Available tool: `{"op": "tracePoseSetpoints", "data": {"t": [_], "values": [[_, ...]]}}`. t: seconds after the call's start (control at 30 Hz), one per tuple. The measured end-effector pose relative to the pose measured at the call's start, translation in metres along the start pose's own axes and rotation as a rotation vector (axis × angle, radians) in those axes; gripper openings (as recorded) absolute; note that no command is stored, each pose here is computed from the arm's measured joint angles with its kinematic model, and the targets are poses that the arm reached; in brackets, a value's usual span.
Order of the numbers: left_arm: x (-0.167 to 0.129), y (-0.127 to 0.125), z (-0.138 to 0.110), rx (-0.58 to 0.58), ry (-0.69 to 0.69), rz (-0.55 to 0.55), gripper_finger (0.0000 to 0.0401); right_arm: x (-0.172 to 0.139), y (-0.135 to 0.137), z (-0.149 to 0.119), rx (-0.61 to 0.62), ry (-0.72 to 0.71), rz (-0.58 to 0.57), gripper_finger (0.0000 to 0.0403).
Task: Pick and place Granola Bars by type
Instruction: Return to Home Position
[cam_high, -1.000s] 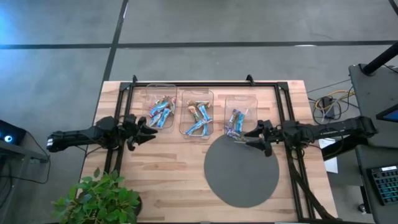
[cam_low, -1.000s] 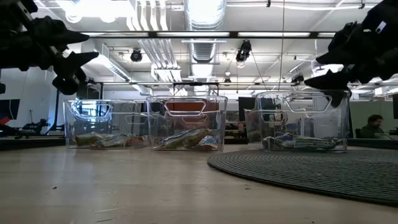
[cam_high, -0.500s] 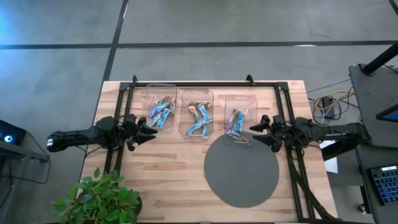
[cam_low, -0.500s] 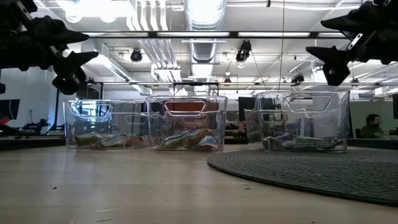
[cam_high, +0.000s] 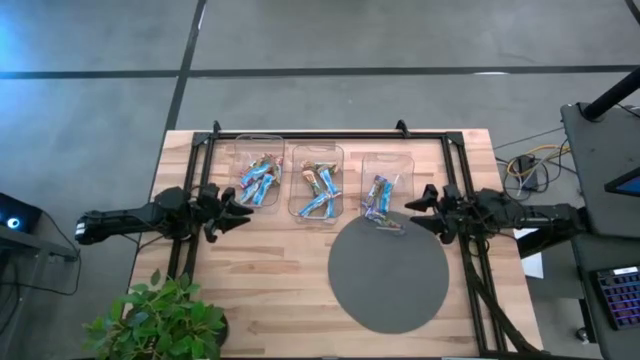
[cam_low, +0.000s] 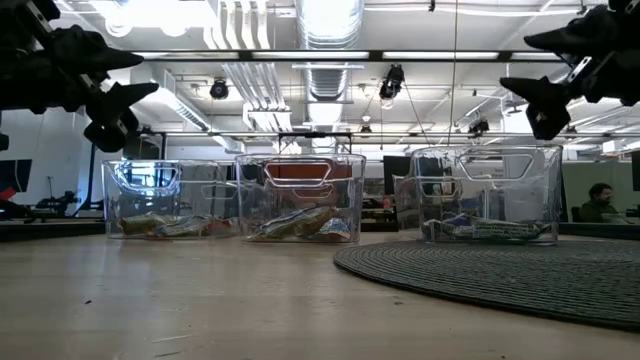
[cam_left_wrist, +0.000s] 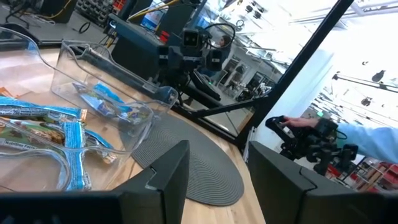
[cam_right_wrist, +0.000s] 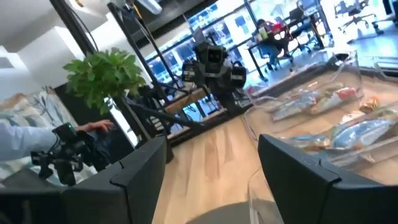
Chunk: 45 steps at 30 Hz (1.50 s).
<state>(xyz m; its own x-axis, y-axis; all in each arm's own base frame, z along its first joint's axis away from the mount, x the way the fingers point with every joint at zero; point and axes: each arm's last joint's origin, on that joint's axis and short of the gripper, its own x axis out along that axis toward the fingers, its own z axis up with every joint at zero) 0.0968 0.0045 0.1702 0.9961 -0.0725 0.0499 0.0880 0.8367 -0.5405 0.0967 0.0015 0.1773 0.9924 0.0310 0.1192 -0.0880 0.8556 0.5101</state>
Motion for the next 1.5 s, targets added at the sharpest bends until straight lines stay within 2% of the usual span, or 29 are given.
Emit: {"op": "tracePoseSetpoints", "data": {"t": [0.33,1.2,1.5], "values": [[0.000,0.001,0.000,-0.001,-0.002,0.011,0.0147,-0.001,-0.005,-0.008,0.002,0.081,-0.052,0.0244],[0.000,0.000,-0.001,-0.001,0.003,0.000,0.0147,0.000,-0.006,-0.010,0.002,0.103,-0.070,0.0244],[0.001,-0.004,-0.003,-0.003,0.026,-0.036,0.0147,0.001,-0.006,-0.010,0.003,0.108,-0.072,0.0244]]}}
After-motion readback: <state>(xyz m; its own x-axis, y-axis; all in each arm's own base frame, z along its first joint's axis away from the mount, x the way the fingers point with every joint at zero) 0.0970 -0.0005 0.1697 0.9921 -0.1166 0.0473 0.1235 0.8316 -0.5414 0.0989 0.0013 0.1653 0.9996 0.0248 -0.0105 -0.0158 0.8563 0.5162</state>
